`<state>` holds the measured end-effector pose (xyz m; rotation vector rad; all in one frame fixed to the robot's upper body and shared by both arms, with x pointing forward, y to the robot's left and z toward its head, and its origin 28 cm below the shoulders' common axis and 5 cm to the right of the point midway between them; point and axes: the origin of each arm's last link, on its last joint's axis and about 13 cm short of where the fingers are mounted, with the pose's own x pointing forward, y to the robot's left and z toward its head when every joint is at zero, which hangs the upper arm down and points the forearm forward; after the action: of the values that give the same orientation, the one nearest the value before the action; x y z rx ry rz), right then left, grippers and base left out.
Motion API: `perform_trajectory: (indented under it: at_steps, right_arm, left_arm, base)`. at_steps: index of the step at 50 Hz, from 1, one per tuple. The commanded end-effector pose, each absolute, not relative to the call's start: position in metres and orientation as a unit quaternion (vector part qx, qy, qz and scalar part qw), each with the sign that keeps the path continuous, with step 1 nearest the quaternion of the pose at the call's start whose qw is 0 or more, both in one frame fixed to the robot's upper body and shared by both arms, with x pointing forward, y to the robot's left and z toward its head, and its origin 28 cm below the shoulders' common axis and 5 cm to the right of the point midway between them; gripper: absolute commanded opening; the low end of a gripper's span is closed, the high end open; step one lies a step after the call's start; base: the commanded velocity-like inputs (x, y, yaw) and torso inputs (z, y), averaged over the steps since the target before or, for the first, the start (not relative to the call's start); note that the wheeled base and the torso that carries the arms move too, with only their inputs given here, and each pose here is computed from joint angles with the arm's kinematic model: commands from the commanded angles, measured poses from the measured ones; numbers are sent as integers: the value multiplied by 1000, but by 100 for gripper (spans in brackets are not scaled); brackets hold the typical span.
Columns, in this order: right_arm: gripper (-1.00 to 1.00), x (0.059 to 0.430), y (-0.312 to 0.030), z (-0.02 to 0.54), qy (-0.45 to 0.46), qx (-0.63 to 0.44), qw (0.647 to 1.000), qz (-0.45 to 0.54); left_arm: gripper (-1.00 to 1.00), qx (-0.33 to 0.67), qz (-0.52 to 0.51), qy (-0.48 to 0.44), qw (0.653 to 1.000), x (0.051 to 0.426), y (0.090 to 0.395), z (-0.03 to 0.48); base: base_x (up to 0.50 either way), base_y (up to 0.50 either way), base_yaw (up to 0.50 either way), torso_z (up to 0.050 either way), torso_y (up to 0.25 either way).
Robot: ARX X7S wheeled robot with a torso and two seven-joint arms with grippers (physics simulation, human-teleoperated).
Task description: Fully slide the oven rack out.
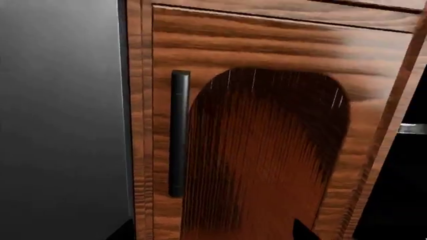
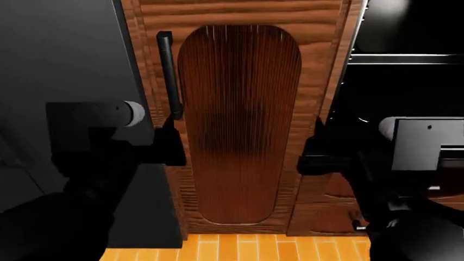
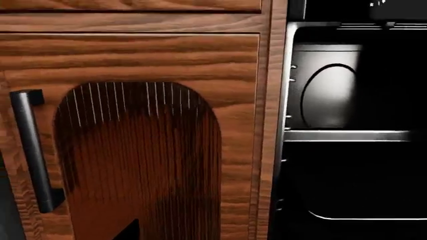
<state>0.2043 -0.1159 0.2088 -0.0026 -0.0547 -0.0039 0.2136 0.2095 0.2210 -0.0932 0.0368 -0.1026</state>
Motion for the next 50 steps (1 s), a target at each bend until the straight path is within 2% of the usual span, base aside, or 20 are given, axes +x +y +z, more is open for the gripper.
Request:
perform_trajectory:
  at_steps: [1, 18, 30, 50]
  right_arm:
    - [100, 152, -127, 270, -53, -99, 991, 72]
    - [100, 132, -132, 319, -68, -140, 985, 67]
    - [100, 131, -139, 339, -103, -146, 983, 42]
    - [100, 134, -144, 337, -94, -156, 983, 31]
  left_arm:
    - [100, 31, -147, 20, 989, 159, 217, 283]
    - [100, 39, -112, -2, 993, 130, 237, 335]
    - [100, 32, -73, -31, 996, 130, 249, 349]
    - [100, 21, -75, -30, 997, 134, 247, 345]
  base:
    - [0, 0, 0, 0, 0]
    - [0, -16, 0, 0, 0]
    - [0, -450, 0, 0, 0]
    - [0, -487, 0, 0, 0]
